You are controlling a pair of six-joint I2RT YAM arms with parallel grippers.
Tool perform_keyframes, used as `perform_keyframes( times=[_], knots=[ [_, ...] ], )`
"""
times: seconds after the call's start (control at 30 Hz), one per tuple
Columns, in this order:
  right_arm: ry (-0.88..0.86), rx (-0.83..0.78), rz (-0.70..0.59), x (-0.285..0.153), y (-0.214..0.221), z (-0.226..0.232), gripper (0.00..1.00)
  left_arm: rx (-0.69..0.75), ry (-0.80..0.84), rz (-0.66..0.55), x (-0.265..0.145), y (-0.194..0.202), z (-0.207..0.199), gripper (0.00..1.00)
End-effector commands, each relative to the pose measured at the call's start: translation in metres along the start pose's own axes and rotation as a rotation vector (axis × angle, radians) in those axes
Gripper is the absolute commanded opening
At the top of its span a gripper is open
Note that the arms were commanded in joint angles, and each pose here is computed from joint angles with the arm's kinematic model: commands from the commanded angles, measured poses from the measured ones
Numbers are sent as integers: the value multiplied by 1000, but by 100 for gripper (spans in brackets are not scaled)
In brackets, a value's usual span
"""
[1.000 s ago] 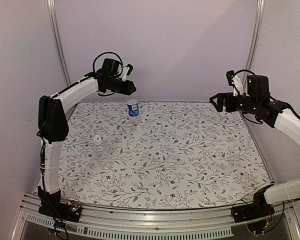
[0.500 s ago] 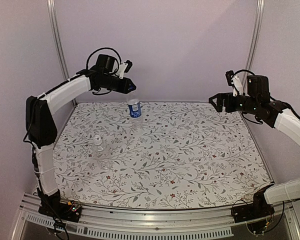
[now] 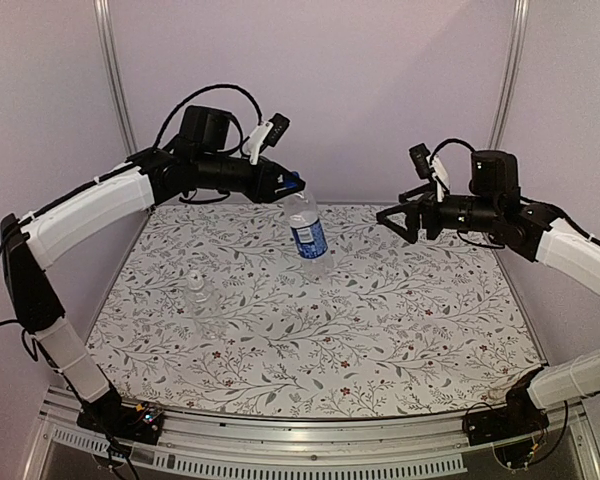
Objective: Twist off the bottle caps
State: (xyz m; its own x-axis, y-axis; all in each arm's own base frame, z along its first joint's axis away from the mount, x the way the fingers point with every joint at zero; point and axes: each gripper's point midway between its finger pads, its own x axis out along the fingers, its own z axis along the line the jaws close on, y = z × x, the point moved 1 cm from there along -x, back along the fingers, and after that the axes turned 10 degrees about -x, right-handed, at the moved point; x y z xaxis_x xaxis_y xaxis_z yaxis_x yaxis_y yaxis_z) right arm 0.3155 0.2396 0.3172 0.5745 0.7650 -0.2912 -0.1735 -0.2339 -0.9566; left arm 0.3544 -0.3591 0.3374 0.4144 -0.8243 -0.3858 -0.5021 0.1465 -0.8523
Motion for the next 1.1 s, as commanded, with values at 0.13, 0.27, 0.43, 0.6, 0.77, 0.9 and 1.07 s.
perform_keyframes(
  times=[0.13, 0.27, 0.43, 0.6, 0.77, 0.9, 1.07],
  knots=[
    [-295, -156, -34, 33, -2, 78, 99, -31, 205, -114, -21, -17, -68, 12],
    [-337, -162, -21, 50, 4, 90, 99, -33, 224, -115, -18, -13, -81, 11],
    [-359, -169, -6, 66, 9, 96, 96, -58, 262, -116, -15, -10, -92, 10],
    [-373, -178, 8, 72, 16, 97, 91, -56, 292, -116, -15, -7, -103, 10],
    [-387, -184, 11, 74, 20, 99, 88, -67, 300, -102, -11, -3, -104, 9],
    [-404, -184, 19, 76, 26, 101, 88, -81, 311, -104, -9, -1, -104, 8],
    [-413, -195, 7, 74, 25, 103, 80, -91, 309, -100, -9, 3, -103, 8]
  ],
)
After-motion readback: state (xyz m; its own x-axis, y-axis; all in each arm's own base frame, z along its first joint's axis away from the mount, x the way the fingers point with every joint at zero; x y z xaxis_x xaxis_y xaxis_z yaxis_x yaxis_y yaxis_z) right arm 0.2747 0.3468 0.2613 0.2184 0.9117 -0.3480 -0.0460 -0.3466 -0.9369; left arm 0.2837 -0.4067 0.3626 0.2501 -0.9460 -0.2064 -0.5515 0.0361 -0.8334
